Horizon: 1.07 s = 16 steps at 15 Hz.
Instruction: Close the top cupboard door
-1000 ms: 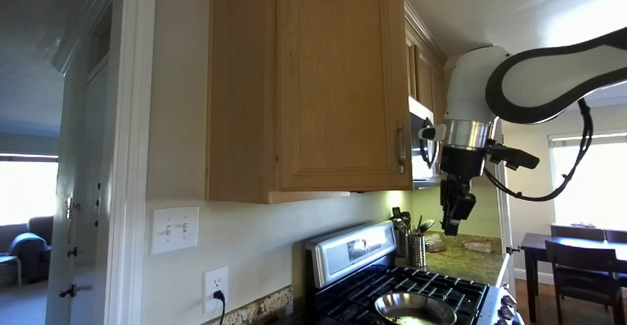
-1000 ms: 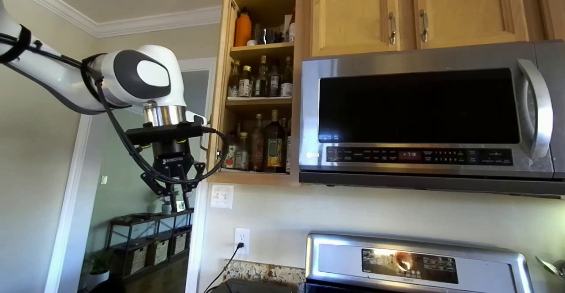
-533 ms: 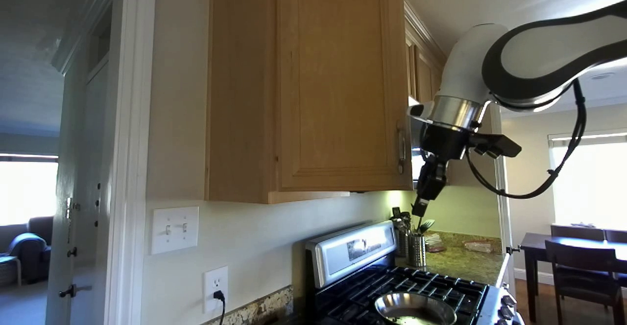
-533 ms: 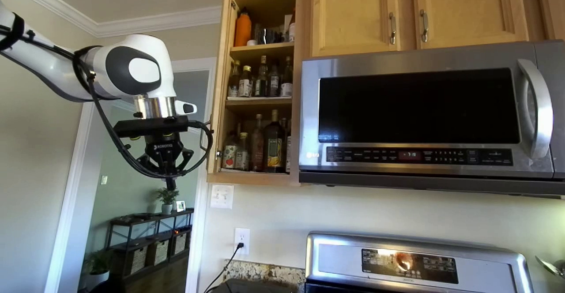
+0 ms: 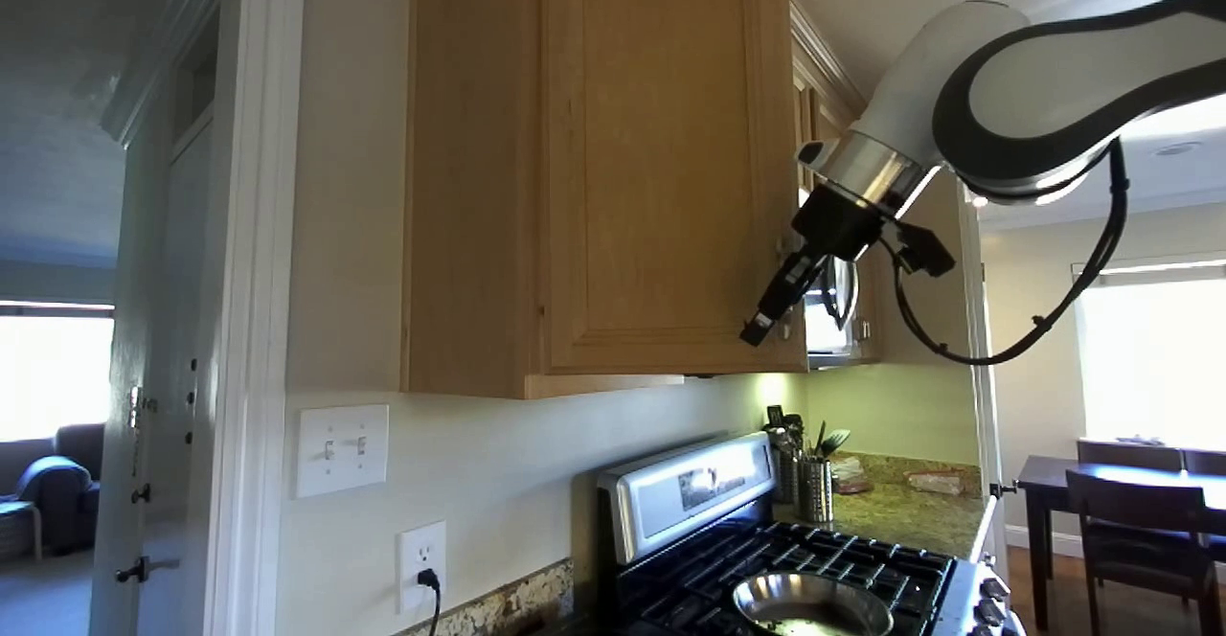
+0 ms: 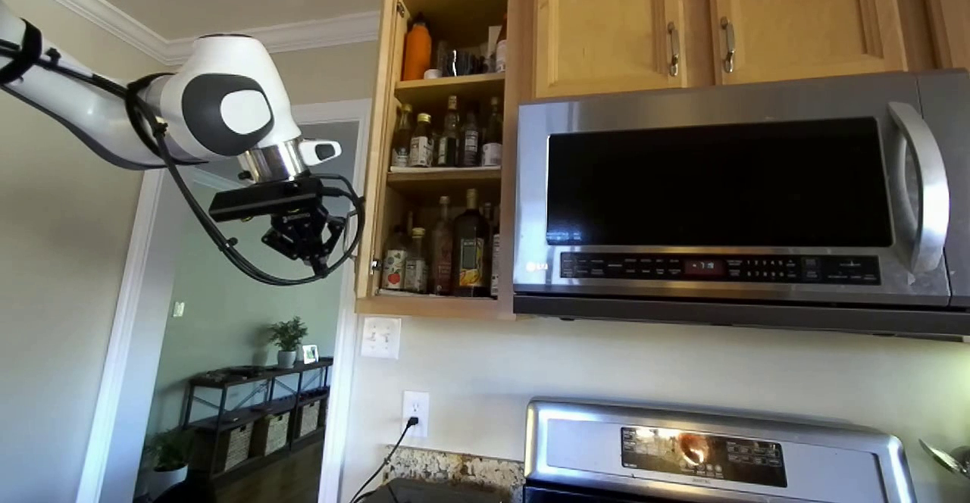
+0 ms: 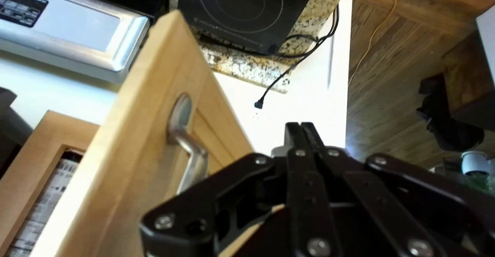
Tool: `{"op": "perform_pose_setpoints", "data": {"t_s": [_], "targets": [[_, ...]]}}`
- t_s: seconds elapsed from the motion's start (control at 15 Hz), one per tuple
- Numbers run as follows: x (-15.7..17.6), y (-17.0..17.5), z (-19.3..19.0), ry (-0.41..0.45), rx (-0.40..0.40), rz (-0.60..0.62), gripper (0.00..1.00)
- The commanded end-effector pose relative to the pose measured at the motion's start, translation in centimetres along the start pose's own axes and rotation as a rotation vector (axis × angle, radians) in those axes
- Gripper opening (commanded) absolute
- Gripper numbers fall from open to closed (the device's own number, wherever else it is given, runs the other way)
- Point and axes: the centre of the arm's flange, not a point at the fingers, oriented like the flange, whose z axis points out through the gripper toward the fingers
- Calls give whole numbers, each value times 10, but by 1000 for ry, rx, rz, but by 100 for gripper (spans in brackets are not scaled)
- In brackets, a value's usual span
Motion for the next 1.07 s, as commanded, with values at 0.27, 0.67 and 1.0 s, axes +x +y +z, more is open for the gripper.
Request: {"op": "perform_pose_setpoints", "data": {"t_s": [0.27,0.67,1.0], "targets": [[24,57,8,87,-148,95,2],[35,119,24,94,-211,146,2],[56,179,43,88,-211,203,3]]}}
